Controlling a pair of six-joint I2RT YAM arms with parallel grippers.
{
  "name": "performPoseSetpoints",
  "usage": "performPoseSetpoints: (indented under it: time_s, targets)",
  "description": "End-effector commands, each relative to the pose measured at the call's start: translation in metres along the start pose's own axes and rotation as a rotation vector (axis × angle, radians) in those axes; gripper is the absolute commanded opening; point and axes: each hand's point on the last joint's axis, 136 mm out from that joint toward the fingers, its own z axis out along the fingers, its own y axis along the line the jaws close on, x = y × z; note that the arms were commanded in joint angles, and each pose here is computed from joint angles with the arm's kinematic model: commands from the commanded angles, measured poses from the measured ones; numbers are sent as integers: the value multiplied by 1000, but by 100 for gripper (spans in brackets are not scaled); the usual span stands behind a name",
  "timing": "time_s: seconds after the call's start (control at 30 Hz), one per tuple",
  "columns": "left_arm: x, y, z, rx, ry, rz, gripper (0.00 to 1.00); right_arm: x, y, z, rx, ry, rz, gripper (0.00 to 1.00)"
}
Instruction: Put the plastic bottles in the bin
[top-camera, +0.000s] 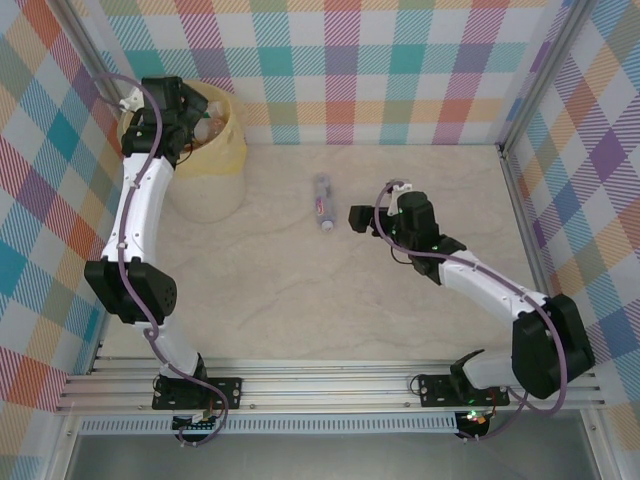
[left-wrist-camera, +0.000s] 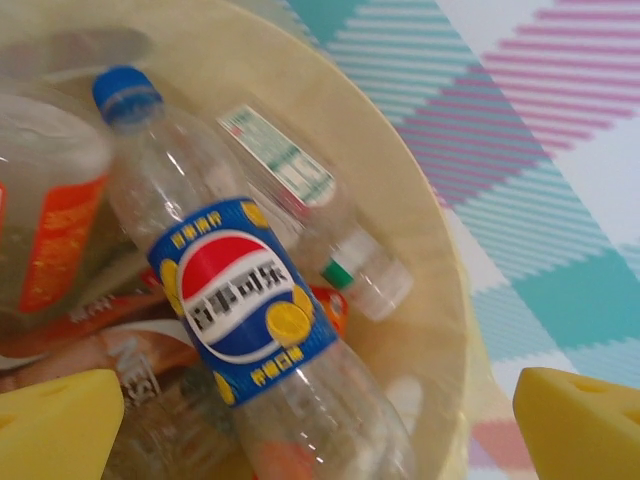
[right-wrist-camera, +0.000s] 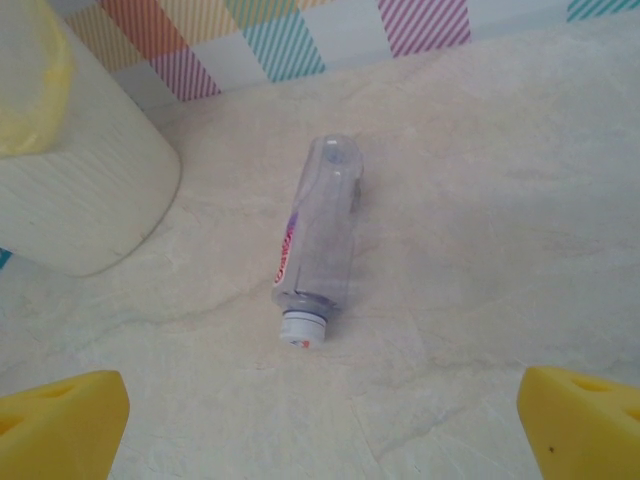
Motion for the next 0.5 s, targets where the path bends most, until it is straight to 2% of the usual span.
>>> performPoseSetpoints:
  time_s: [0.0,0.23,0.33,0.47]
  targets:
    - [18,-36,-36,183,104,112,100,-18,4,8,-5,-35,31,100]
    - [93,-56,-67,351,258,238,100,-8,-1,33,30,31,125,100]
    - [127,-48,-71,346,312,278,100,0,-1,44,26,78,153,100]
    - [154,-27,-75,337,350,276,100,17,0,61,19,149,185,100]
